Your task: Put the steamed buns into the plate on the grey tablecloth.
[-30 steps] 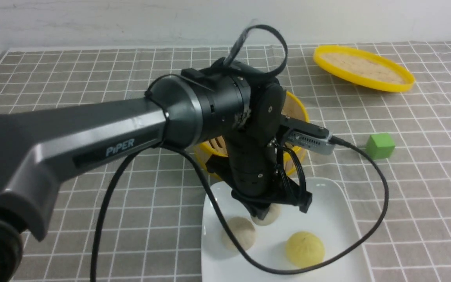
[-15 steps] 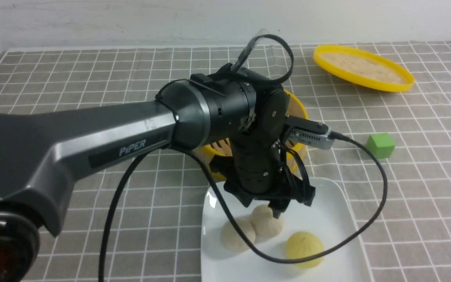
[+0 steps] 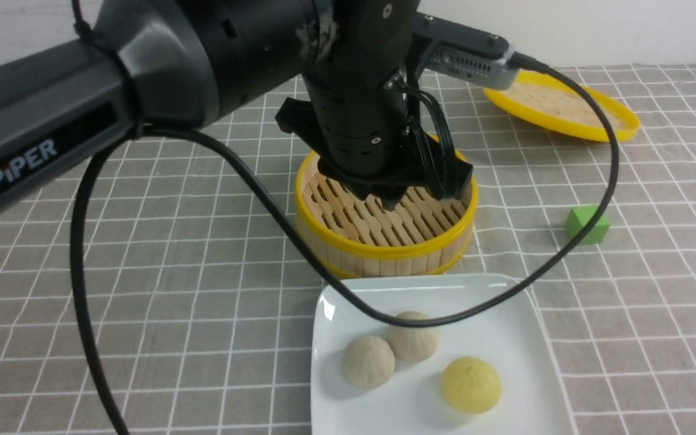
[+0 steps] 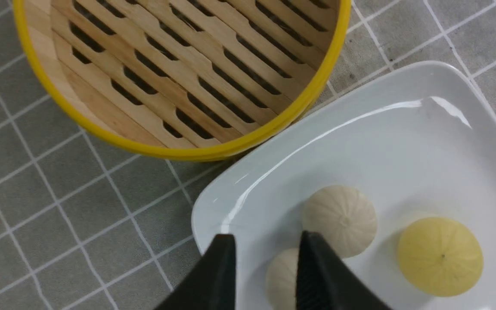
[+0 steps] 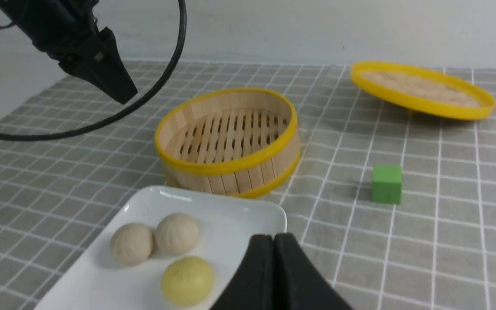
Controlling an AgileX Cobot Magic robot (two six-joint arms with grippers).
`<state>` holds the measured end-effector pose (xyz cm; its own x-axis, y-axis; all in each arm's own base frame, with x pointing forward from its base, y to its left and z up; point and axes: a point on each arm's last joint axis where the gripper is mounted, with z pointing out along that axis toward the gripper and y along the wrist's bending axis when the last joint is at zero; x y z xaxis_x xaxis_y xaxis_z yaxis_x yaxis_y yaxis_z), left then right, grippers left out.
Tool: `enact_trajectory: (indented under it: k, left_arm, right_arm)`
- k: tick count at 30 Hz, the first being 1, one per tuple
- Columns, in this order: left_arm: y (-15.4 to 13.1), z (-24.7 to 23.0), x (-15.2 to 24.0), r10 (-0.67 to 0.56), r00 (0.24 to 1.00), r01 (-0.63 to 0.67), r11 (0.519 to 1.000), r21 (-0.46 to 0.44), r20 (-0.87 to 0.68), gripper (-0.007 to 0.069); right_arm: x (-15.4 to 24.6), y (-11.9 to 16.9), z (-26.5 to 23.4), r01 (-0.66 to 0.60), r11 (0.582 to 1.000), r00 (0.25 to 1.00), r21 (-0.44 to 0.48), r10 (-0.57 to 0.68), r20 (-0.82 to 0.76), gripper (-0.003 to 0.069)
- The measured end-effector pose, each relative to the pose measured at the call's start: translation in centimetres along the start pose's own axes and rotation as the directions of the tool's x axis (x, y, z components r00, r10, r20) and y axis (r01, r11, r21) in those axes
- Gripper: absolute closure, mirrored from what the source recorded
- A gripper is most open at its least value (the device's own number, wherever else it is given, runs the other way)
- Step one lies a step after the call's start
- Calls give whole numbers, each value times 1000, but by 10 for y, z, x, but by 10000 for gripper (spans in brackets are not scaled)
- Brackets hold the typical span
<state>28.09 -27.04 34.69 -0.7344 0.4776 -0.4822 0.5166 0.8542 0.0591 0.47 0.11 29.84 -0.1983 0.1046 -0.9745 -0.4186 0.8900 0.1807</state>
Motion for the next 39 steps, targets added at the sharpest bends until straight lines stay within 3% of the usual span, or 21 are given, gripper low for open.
enact_trajectory:
  k: [2,3,6,24,31,39]
  left_arm:
    - [0,-1,0,1,1000,-1,1000,-2,0,564]
    - [0,-1,0,1,1000,-1,1000,-2,0,594]
    - [0,-1,0,1,1000,-1,1000,-2,-1,620]
    - [2,-1,0,9,1000,-9,1000,-22,3,622]
    - [4,-1,3,13,999,-15,999,-47,-33,613]
    - [6,-5,4,16,999,-17,999,-49,-28,609]
  right_arm:
    - [6,-1,11,2,999,999,-38,0,47,669]
    - [8,-1,14,1,1000,998,-14,0,61,669]
    - [12,-2,17,1,1000,998,-14,0,61,669]
    - [18,-3,21,3,1000,999,-10,-2,41,657]
    - [49,-9,39,2,1000,1000,11,-2,-13,655]
    - [109,-31,59,9,972,989,235,27,-149,648]
